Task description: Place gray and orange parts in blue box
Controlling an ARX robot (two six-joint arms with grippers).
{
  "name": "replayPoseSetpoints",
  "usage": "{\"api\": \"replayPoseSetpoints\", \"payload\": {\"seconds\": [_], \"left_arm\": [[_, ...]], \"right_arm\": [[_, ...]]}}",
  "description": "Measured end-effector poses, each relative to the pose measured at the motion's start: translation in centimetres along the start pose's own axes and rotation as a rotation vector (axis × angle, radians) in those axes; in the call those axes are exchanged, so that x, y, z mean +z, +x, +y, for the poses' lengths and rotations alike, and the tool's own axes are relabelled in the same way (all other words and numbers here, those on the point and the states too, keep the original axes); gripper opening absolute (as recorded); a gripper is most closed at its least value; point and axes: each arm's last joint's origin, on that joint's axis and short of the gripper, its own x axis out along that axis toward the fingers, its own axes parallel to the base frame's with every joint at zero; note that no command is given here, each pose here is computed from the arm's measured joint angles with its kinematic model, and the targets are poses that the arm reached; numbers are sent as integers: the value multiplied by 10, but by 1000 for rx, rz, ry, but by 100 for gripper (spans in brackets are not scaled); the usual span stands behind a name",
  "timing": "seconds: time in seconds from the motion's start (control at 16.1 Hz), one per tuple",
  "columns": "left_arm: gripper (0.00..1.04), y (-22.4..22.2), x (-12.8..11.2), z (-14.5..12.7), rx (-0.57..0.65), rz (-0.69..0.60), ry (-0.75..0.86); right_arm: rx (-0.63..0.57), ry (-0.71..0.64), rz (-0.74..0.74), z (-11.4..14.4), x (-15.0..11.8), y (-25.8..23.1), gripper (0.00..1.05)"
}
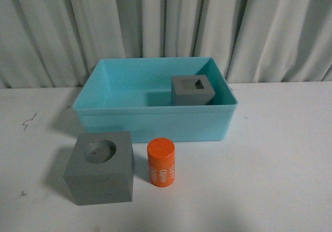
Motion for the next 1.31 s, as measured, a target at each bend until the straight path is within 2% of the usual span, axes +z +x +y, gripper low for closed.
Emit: {"api": "replayPoseSetpoints", "payload": {"seconds": [0.19,0.25,0.31,0.44,0.56,0.75,1.0,1.31], "left_arm": [[98,0,0,0,0,2,0],[98,0,0,2,-40,301,-38],[98,10,8,5,-46,545,-86],[98,36,7,2,-72,650,-70],[98,62,1,-7,-53,688,-45],[98,99,8,-35,-38,626,-45],[98,141,0,-63,-16,617,-41],[98,170,-30,-76,22,655,-1]], "right_arm": [[0,0,0,0,0,0,98],[-2,0,0,0,0,0,98],[1,0,-1,0,0,0,98],[1,0,1,0,0,0,98],[1,0,0,0,0,0,98],[1,0,0,0,0,0,98],[1,0,0,0,0,0,98],[1,0,1,0,0,0,98]]}}
